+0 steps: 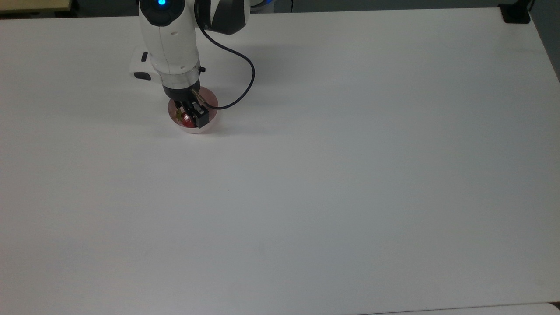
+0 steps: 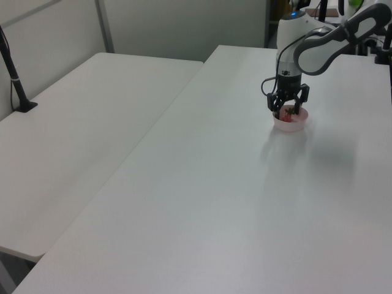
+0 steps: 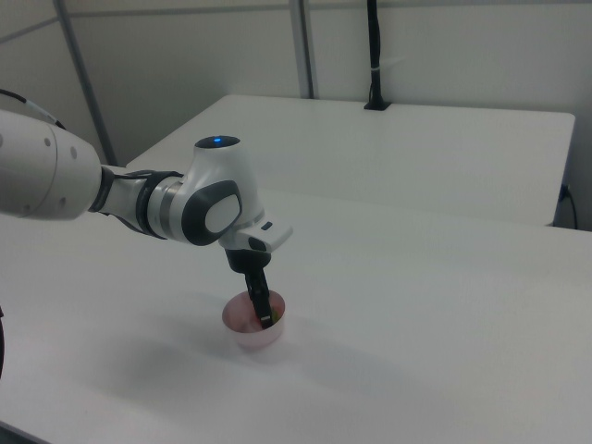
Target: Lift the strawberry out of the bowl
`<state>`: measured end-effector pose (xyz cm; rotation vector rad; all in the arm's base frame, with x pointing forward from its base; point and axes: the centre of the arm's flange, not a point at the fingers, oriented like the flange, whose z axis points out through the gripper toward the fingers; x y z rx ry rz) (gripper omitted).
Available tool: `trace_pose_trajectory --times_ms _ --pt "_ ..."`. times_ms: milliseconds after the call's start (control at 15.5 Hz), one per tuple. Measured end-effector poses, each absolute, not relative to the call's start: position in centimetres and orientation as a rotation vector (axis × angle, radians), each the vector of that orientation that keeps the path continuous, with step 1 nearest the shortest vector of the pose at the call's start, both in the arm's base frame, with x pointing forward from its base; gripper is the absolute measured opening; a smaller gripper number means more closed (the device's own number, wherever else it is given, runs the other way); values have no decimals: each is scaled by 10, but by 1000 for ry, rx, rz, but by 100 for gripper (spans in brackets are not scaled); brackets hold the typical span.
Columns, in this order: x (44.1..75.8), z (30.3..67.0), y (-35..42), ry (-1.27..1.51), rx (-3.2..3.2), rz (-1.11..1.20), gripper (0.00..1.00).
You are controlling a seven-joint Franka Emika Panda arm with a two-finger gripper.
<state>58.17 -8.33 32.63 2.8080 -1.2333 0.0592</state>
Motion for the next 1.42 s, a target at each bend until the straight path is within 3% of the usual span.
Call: trace_pose_trajectory --times_ms 194,323,582,1422 --pt "583 327 -83 -1234 2811 74 70" --pt "583 326 -83 -1244 2807 74 52" --pt "585 331 -83 -1249 2809 95 36" --pt "583 345 -74 -1227 2814 98 33"
